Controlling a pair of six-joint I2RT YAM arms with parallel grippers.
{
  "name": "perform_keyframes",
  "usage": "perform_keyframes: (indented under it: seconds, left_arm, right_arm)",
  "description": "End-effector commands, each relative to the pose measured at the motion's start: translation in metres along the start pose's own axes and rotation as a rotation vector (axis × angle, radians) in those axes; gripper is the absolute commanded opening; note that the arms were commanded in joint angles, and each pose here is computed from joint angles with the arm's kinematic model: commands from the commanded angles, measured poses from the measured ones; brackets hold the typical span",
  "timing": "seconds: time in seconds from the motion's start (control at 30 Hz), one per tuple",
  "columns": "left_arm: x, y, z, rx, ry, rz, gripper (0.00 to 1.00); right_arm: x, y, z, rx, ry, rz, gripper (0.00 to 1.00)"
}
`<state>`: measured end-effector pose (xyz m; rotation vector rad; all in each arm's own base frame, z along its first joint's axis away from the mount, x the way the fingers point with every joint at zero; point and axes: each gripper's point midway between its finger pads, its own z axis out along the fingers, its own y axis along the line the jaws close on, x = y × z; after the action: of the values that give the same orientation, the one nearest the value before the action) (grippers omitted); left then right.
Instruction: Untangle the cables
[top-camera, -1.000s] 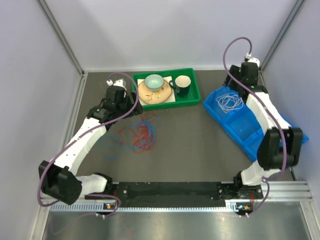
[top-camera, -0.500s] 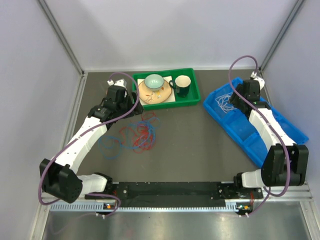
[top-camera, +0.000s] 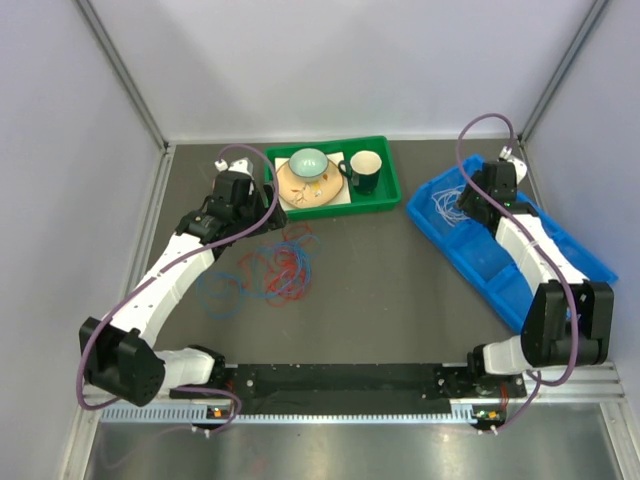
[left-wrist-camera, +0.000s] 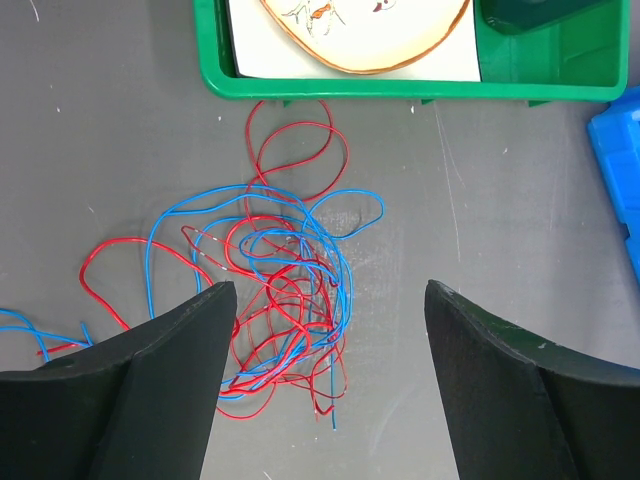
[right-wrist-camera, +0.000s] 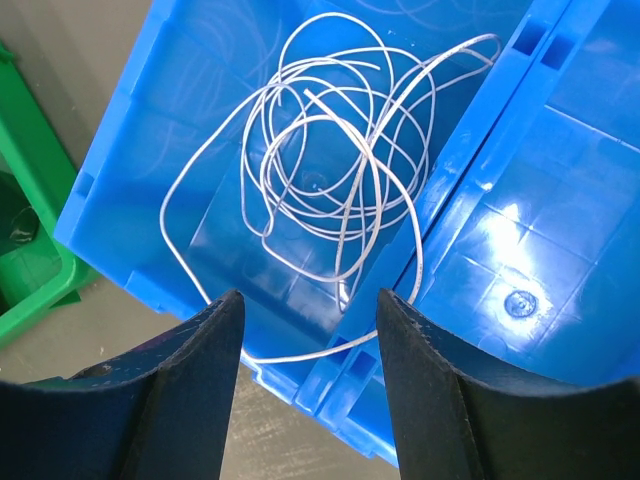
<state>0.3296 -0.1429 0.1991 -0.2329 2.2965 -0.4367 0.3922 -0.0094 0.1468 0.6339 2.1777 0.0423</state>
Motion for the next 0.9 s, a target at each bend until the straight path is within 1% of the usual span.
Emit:
perform_keyframes:
  seconds: [0.0,0.3,0.47,0.53,0.57,0.67,0.87]
  left_arm:
    - [-0.017,-0.009,-0.007,0.034,-0.058,-0.003,0.81]
    - [-0.018,-0.008,-0.008,0.032,-0.063,-0.006,0.81]
    - [-0.017,-0.007,-0.009,0.030,-0.062,-0.004,0.81]
    - [-0.018,-0.008,-0.009,0.033,-0.064,-0.005,0.81]
    - [-0.017,-0.008,-0.009,0.033,-0.062,-0.005,0.81]
    - [-0.017,-0.010,-0.008,0.040,-0.058,-0.008,0.81]
    - [-0.017,-0.009,-0.009,0.038,-0.061,-0.007,0.81]
  right_arm:
    - [-0.011,0.002,0.004,-0.001,-0.031,0.023,0.55]
    - [-0.017,0.011,0.008,-0.031,-0.027,0.024,0.55]
    - [-0.040,0.002,-0.015,0.001,-0.130,0.037,0.56]
    - [-0.041,0.000,-0.018,0.004,-0.139,0.030,0.57]
    - [-0.045,-0.010,-0.017,0.023,-0.145,0.048,0.57]
    - [-0.040,-0.019,-0.013,0.037,-0.128,0.061,0.58]
    - [-0.026,-0.018,-0.006,0.017,-0.091,0.071,0.58]
